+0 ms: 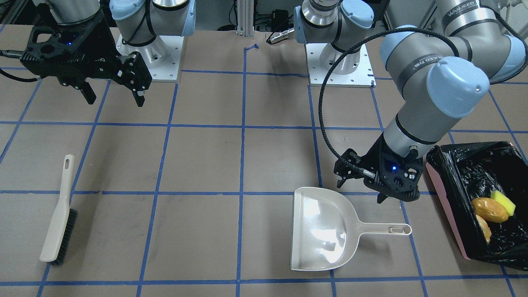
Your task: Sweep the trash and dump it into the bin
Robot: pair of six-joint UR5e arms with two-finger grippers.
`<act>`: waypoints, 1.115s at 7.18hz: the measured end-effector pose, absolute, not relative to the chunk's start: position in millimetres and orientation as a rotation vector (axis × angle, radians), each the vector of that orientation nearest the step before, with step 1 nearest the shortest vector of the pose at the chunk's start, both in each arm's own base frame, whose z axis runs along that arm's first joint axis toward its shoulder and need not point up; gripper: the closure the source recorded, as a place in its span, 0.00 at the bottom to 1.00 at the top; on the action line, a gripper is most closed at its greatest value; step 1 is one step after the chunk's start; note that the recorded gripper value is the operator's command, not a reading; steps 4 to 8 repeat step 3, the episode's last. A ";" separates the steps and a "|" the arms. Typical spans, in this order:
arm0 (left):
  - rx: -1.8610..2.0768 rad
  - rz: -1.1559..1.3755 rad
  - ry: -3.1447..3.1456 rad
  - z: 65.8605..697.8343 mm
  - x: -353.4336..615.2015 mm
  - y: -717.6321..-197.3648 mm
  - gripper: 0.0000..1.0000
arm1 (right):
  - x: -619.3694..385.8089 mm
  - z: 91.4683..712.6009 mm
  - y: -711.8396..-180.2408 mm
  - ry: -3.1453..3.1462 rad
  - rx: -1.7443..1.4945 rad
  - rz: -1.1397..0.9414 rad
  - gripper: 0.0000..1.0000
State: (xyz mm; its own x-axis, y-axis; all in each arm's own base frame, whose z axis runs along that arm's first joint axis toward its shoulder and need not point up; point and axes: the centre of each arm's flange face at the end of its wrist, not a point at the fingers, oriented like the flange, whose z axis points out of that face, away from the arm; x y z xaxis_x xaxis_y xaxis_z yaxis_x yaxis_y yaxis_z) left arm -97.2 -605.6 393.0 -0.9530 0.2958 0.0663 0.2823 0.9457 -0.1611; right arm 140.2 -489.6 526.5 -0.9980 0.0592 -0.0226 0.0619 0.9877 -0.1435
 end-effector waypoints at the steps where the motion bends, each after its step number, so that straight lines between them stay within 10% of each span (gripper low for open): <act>1: -0.353 0.179 -3.051 413.0 -99.9 -588.4 0.00 | 140.1 526.8 -489.2 3.114 0.096 -0.225 0.00; 8: -0.241 0.130 -3.108 460.9 -106.1 -545.3 0.00 | 140.3 526.5 -488.6 3.113 0.095 -0.219 0.00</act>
